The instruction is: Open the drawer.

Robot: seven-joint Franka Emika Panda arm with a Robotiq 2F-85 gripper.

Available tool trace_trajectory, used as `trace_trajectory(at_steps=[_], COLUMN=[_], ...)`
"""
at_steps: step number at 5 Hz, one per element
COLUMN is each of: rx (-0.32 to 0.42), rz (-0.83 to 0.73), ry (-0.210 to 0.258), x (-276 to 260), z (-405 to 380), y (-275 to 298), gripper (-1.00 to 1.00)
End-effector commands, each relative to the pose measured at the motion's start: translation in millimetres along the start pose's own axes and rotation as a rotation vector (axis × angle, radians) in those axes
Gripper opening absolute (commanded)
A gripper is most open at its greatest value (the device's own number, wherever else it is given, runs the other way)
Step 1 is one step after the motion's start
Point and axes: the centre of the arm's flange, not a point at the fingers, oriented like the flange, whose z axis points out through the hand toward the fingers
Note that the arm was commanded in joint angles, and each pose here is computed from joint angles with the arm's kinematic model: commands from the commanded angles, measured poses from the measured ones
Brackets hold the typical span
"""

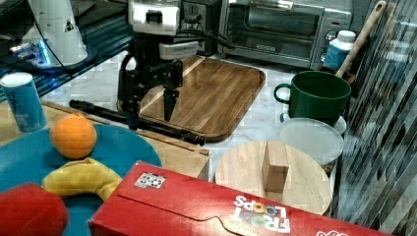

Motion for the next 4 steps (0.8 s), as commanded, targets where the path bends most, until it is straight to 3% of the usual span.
trace_trajectory(at_steps=[1, 2, 4], rx=[0.091, 0.109, 0.106], rz=[-0.182, -0.13, -0.107], ry=[0.007, -0.018, 0.001], x=[-41.8, -42.9, -37.9], z=[-41.6, -46.1, -46.8], y=[-218.7, -217.7, -213.8], gripper=[1.0, 1.0, 1.0])
